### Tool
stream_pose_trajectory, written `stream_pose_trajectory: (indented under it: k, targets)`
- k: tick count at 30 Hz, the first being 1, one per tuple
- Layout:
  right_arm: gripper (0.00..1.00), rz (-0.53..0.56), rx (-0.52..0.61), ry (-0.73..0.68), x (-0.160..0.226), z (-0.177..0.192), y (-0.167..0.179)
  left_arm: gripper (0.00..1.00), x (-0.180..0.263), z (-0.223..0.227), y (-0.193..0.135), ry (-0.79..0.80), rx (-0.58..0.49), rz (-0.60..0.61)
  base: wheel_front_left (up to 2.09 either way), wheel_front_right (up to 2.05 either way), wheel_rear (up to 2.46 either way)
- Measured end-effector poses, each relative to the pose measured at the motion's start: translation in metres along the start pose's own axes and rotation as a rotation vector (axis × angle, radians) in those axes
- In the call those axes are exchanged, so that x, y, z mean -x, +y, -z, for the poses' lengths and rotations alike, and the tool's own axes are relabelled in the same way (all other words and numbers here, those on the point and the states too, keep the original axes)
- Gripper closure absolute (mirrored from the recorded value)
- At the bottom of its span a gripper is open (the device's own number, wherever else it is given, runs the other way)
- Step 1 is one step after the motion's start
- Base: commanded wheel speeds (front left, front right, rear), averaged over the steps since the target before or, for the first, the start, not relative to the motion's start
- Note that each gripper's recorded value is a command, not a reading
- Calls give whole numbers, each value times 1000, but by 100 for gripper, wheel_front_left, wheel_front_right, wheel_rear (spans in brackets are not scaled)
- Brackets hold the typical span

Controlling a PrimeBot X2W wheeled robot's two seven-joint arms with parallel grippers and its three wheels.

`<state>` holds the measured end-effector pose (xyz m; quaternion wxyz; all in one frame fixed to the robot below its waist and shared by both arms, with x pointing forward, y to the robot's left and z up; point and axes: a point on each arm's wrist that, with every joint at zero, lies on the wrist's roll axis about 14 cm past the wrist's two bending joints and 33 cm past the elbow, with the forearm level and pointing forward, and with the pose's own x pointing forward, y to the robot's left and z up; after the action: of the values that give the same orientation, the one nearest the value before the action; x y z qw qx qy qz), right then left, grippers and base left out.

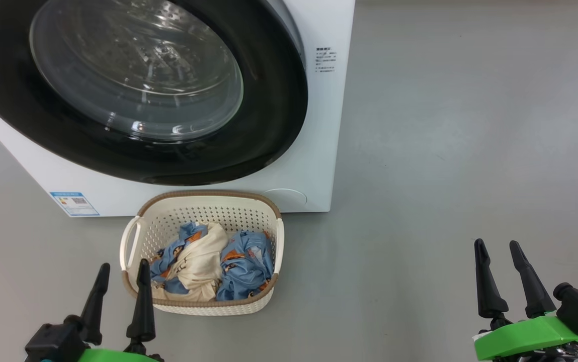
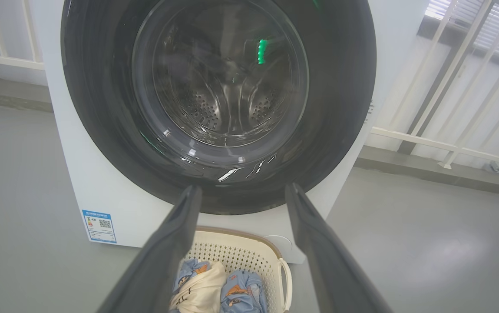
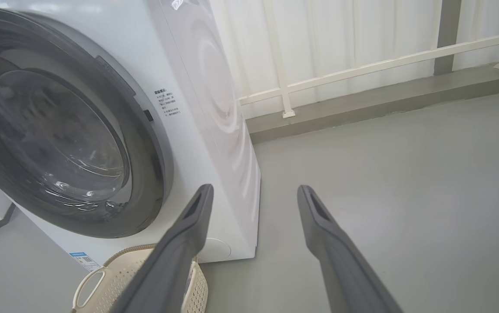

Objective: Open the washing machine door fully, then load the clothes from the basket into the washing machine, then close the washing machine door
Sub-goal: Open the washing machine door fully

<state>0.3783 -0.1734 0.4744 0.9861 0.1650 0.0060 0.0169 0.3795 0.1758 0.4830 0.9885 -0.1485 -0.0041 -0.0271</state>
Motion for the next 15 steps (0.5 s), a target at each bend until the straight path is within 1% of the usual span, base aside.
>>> stream_pose_trajectory:
  k: [9,10,11,12,13,15]
  targets:
    - [0,-23,-4,-15,-6,-4,8,0,1,0,1,-2,14,-4,4,4,-8]
    - [18,-29,-5,-12,-6,-4,10,0,1,0,1,-2,14,-4,0,0,0]
    - [56,-37,-9,-9,-6,-2,13,0,1,0,0,-2,14,-3,0,0,0]
    - [70,-44,-11,-7,-6,-1,15,0,1,0,0,-1,15,-3,0,0,0]
    - [99,-49,-15,-6,-7,-1,17,0,1,0,0,0,15,-3,0,0,0]
    - [100,-70,-21,-12,-12,-4,23,0,1,1,1,2,16,-5,0,0,0]
